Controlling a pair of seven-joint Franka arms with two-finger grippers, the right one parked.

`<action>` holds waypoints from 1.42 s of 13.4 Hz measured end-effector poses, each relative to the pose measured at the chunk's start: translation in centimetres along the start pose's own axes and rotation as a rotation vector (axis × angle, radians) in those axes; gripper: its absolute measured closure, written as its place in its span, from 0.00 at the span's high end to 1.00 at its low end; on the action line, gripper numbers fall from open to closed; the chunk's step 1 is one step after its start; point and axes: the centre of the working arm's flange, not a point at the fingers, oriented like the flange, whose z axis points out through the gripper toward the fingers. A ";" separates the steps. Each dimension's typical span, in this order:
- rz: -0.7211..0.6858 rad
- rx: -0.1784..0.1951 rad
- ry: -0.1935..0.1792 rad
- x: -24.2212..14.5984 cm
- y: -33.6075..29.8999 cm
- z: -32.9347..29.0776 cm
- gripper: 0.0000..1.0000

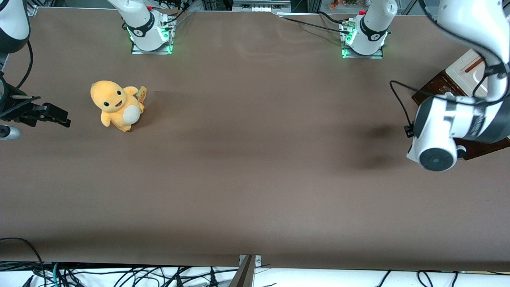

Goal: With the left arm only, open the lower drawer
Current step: 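Move the open left gripper down to the lower drawer's white handle, then close the left gripper around the white drawer handle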

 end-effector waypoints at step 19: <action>-0.336 0.476 -0.002 9.0 3.0 14.8 1.00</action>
